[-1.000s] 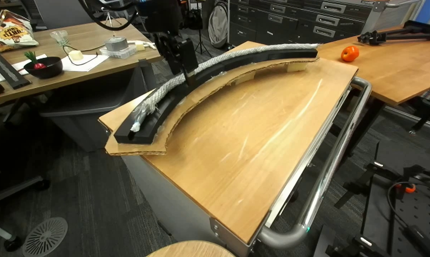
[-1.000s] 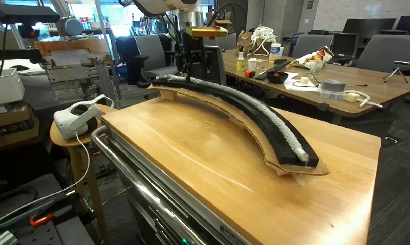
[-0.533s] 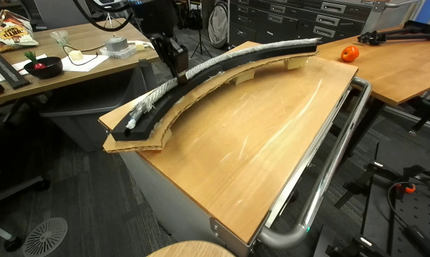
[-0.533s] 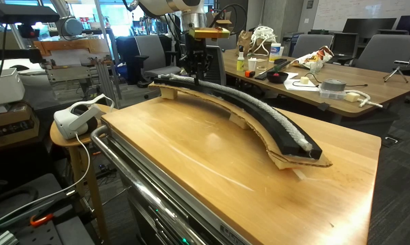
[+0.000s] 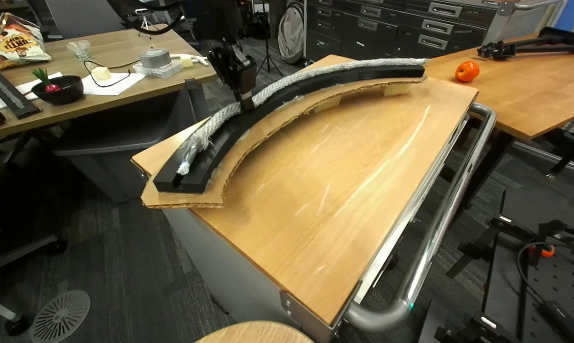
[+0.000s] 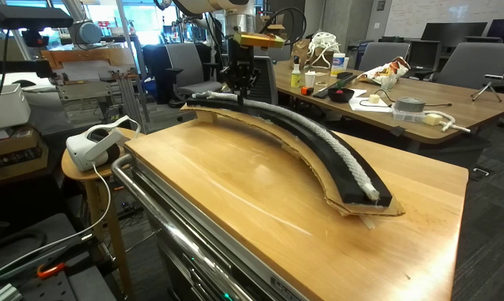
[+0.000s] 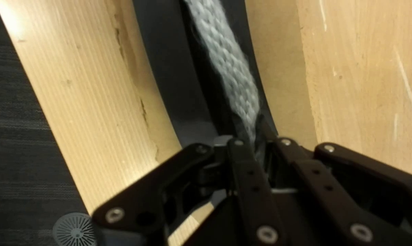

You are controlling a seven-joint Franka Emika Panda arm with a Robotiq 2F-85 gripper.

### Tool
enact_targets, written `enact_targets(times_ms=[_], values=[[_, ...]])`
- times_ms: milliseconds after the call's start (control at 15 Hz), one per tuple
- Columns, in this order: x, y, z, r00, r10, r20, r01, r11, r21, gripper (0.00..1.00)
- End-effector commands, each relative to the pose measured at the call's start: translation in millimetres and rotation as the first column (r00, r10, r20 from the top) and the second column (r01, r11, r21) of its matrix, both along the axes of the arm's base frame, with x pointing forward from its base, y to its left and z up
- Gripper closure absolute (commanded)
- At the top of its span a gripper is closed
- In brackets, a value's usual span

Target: Remove the rope from the curved board

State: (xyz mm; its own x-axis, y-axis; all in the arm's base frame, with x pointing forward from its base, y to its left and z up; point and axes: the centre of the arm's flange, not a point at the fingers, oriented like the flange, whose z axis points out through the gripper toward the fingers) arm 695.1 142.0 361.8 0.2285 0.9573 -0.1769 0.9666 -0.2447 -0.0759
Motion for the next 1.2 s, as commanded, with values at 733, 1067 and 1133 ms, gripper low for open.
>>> enact_targets(times_ms=[733,1067,1133], values=[[-131,-36,22,0.957,0.029,-0.289,0.01,0.991,0.132,0.97],[-138,-51,-17,0.949,-0.075,-0.305,0.136,0.973,0.184,0.97],[-139,-55,-22,0.95,-0.09,-0.3,0.149,0.972,0.181,0.97]])
